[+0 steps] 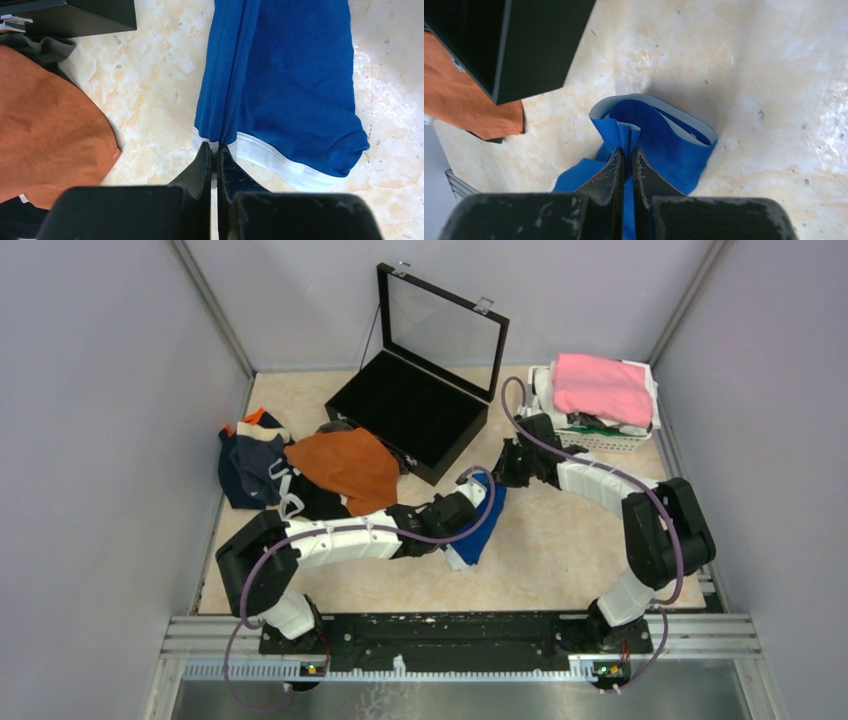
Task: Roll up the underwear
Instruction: Fold the underwear at the center of the board.
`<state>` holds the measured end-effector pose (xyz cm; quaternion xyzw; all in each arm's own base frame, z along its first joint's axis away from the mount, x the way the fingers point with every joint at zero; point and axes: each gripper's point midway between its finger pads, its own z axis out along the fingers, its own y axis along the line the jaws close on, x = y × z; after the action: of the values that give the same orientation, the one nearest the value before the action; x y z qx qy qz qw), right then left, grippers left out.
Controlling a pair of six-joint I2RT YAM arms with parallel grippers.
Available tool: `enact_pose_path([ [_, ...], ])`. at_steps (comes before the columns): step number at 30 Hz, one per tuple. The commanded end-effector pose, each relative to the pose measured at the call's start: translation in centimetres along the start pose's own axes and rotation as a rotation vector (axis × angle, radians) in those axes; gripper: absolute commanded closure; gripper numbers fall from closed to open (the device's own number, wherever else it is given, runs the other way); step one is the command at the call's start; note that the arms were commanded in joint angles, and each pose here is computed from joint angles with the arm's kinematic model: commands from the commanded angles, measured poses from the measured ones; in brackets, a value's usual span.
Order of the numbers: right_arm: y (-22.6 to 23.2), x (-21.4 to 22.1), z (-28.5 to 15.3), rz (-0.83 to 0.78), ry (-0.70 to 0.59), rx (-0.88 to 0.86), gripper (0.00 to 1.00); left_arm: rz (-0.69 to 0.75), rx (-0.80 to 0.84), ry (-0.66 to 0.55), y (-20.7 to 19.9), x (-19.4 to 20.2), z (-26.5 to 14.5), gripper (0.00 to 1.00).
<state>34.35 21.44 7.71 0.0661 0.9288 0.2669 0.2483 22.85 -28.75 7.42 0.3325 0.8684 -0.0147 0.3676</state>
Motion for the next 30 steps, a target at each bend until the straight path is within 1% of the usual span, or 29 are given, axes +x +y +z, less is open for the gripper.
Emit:
enact_pose_path([
  [1,-0.8,-1.3,-1.6,-0.035,-0.075,0.046,1.00,0.010,-0.017,-0.007,-0.2,-0.8,-0.1,1.00],
  [14,-2.8,1.1,-1.7,-0.013,-0.044,0.090,1.00,0.021,-0.005,0.001,-1.0,-0.9,0.3,1.00],
  [23,-4.2,1.6,-0.7,-0.003,-0.041,0.133,1.00,0.027,0.015,0.007,-1.5,-1.0,0.2,1.00],
  [30,-5.8,2.2,0.5,0.001,-0.024,0.184,1.00,0.019,0.113,-0.011,-3.3,-2.6,-1.0,1.00],
])
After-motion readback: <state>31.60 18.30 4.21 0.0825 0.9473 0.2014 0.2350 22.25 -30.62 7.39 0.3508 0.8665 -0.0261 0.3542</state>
